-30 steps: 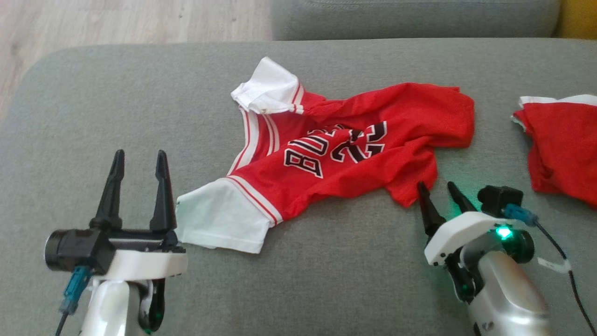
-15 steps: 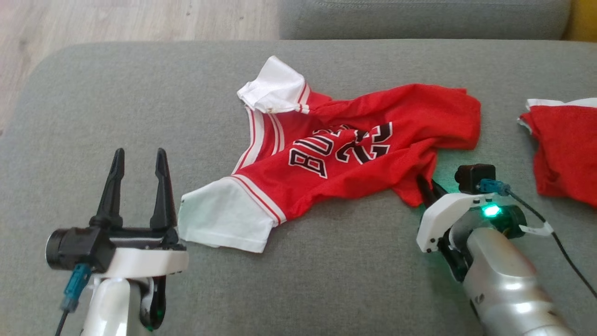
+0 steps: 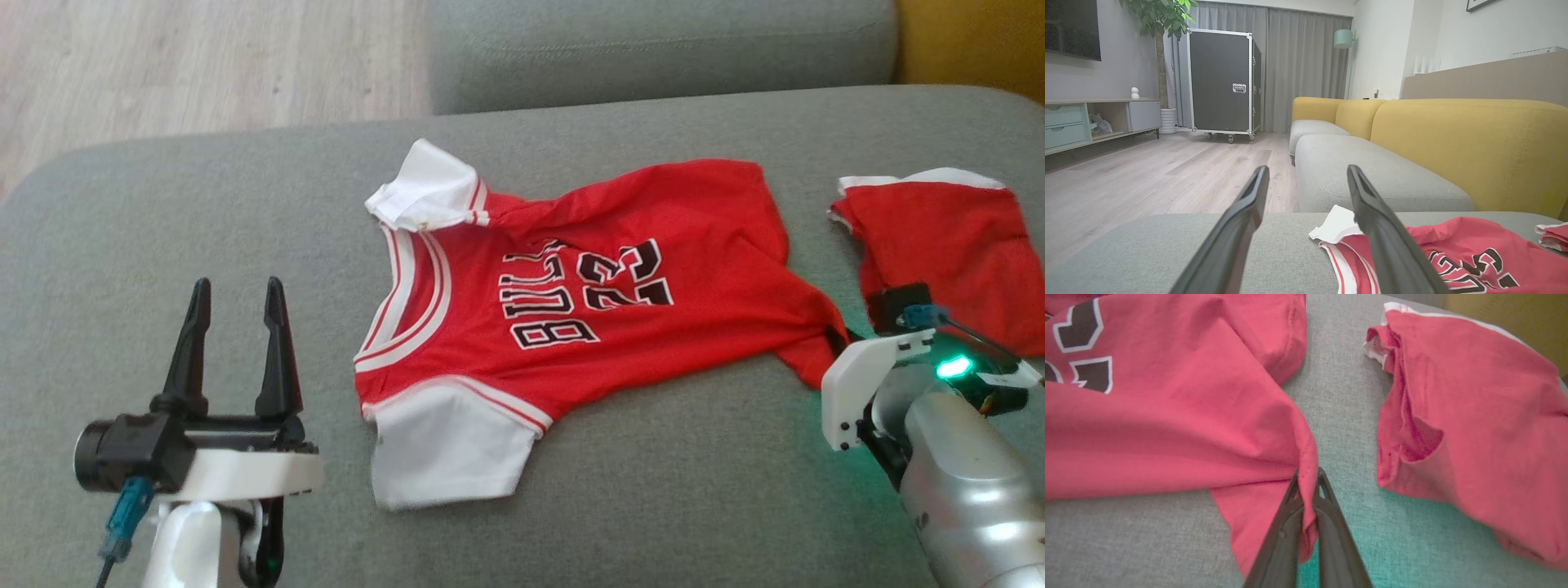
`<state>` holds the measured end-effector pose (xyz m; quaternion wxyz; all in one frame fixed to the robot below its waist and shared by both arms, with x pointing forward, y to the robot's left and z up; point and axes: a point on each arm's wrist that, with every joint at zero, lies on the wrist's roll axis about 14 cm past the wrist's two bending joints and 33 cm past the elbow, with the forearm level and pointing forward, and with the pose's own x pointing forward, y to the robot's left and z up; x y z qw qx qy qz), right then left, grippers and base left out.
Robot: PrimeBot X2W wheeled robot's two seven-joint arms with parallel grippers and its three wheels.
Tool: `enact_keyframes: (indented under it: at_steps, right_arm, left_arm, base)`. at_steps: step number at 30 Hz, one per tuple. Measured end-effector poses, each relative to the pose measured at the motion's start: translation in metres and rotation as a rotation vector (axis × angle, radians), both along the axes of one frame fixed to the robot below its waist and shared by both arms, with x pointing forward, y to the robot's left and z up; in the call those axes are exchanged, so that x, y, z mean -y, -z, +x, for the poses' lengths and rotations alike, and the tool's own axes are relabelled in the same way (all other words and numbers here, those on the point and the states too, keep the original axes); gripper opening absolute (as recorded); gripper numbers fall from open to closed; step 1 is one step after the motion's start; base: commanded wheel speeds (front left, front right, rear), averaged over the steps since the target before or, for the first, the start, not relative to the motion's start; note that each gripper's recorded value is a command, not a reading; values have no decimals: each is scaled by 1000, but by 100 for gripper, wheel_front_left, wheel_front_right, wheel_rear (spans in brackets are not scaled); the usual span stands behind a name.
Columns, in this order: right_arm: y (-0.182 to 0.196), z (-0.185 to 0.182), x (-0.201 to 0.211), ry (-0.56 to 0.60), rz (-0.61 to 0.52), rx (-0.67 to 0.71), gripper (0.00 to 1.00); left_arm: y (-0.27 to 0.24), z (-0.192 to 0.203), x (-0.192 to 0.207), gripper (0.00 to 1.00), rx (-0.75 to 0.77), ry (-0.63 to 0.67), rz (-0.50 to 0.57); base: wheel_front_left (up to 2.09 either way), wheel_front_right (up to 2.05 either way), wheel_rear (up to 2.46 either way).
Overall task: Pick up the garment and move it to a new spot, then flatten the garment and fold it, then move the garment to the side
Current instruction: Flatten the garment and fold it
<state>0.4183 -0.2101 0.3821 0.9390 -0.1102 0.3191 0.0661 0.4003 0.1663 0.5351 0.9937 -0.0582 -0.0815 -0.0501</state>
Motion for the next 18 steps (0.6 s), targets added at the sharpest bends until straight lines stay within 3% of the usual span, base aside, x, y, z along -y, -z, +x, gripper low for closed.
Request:
enact_keyframes:
  at_steps: [1,2,3,4,6,10,11,12,14,18]
  right_arm:
    - [-1,-2,2,5,-2,-9,0]
    - [-1,-4,3,11,-2,-14,12]
    - [-3,-6,4,14,1,-8,88]
    - [-6,-6,6,22,8,5,100]
    - [-10,-4,7,30,16,24,100]
    - [-72,27,27,105,87,338,100]
    - [-72,27,27,105,87,338,100]
    - [-105,37,24,124,137,496,100]
    - [-129,41,14,131,192,622,100]
    - [-137,31,0,147,256,697,100]
  left_arm:
    - [-1,-1,2,100,2,5,-1]
    - [-1,-1,3,100,4,10,-1]
    - [-2,-1,5,100,6,15,-2]
    - [-2,-1,7,100,6,19,-2]
    - [-2,0,9,100,6,24,-2]
    - [0,4,15,100,1,42,-5]
    - [0,4,15,100,1,42,-5]
    - [1,6,17,100,-3,47,-5]
    - [2,8,20,100,-5,55,-2]
    - [5,11,25,100,-9,72,1]
  base:
    - [0,0,0]
    - [0,0,0]
    - [0,0,0]
    - [0,0,0]
    - [0,0,0]
    - [0,0,0]
    - [0,0,0]
    - [0,0,0]
    - [0,0,0]
    - [0,0,0]
